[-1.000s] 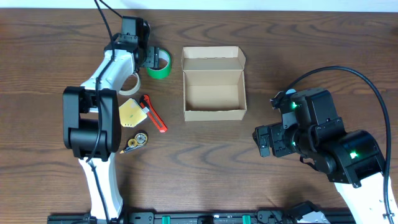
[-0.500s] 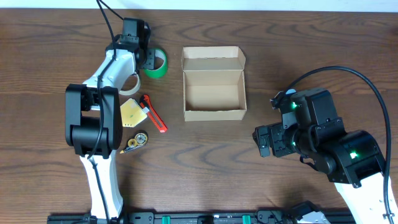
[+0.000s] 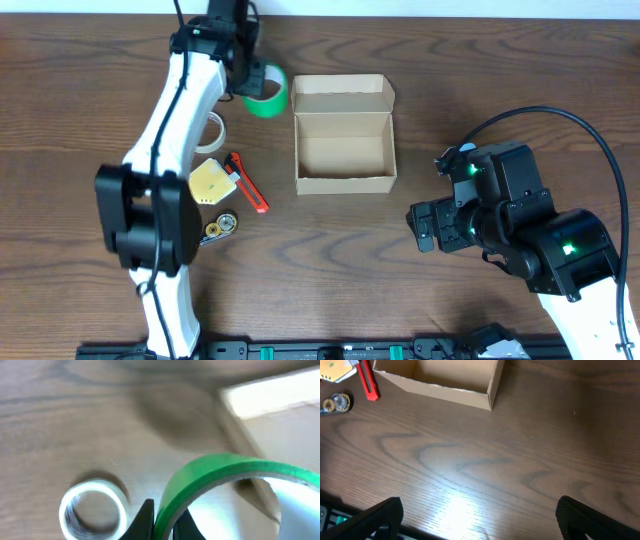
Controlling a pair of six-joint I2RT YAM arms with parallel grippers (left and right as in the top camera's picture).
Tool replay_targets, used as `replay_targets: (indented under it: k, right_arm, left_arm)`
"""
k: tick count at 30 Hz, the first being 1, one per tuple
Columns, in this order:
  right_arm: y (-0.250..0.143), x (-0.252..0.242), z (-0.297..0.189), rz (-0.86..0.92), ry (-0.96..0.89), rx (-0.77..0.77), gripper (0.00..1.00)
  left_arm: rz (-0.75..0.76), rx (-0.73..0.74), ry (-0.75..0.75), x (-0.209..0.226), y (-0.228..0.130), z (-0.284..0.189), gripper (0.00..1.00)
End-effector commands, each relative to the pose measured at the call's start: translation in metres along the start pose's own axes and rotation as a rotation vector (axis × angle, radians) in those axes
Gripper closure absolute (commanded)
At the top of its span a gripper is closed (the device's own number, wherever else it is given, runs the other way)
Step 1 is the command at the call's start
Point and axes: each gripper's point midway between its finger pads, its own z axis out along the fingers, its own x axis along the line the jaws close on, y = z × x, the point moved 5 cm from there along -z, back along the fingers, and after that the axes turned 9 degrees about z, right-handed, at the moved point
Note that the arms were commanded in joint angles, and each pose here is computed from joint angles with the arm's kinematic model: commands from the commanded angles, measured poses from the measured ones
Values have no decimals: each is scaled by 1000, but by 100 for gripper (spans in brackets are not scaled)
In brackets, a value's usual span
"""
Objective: Pack container
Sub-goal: 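Carry the green tape into the box and release it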
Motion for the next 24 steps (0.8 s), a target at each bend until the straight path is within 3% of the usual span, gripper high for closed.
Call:
replay_targets:
  k: [1, 10, 18, 24]
  right_arm:
    - [0, 2, 0, -16, 6, 1, 1]
    - [-1, 2, 0, -16, 7, 1, 1]
    - [0, 2, 0, -16, 6, 1, 1]
    - [0, 2, 0, -16, 6, 1, 1]
  left_arm:
    - [77, -73, -52, -34, 17, -43, 95]
    - [197, 37, -148, -104, -3, -53, 94]
    - [267, 104, -190, -141, -31, -19, 94]
    - [264, 71, -138, -146, -33, -1, 95]
